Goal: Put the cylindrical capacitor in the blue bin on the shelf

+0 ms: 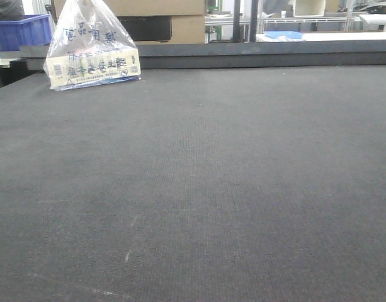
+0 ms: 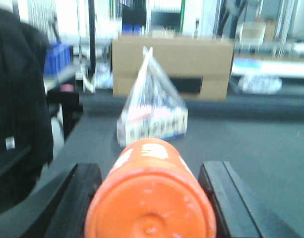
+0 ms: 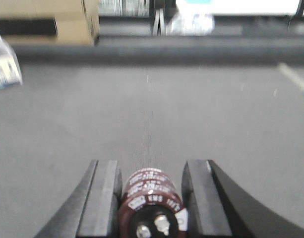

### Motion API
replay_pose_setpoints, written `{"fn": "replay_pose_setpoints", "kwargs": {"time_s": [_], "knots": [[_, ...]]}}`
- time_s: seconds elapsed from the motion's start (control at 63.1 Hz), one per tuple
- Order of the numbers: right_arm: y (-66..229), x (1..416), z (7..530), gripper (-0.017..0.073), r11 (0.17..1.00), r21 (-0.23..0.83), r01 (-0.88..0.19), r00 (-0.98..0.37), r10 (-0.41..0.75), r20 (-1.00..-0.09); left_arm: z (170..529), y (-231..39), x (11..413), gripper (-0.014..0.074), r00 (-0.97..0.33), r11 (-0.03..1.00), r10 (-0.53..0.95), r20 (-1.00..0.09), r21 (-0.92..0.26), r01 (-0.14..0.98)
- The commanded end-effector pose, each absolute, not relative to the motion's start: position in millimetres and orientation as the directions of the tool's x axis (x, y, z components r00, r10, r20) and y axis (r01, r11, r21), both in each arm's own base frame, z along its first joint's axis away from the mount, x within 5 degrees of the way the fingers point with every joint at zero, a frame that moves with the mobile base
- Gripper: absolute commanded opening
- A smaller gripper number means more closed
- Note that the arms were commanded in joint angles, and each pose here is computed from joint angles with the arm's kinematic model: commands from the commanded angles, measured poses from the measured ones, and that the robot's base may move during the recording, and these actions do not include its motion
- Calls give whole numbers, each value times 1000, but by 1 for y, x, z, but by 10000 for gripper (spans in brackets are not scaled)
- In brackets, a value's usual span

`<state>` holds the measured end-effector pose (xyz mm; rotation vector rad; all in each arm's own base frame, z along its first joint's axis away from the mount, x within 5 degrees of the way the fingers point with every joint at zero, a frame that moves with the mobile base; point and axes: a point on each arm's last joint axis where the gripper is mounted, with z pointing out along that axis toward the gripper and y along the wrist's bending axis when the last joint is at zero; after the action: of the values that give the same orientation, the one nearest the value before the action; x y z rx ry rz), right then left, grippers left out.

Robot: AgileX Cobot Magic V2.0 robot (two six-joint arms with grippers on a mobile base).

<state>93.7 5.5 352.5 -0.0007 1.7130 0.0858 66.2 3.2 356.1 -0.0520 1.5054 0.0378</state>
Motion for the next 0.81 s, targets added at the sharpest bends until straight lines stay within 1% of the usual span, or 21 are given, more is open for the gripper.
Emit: {"fn": "replay_pose_setpoints", "kwargs": {"time_s": [0.0,0.174,0.285,0.792], "knots": [[5,81,358,-163,998,44,-53,-78,40,-996,359,2,53,-111,123,999,-12,-992,-18,-49],[3,61,364,-163,997,45,-57,8,45,-999,362,0,35,-111,198,999,-6,-980,-16,-48],[3,54,365,-163,997,45,-58,37,47,-998,363,0,31,-111,215,999,-5,-977,-15,-48],[3,53,366,-163,997,45,-58,41,47,-998,363,0,31,-111,217,999,-4,-976,-15,-48]]}}
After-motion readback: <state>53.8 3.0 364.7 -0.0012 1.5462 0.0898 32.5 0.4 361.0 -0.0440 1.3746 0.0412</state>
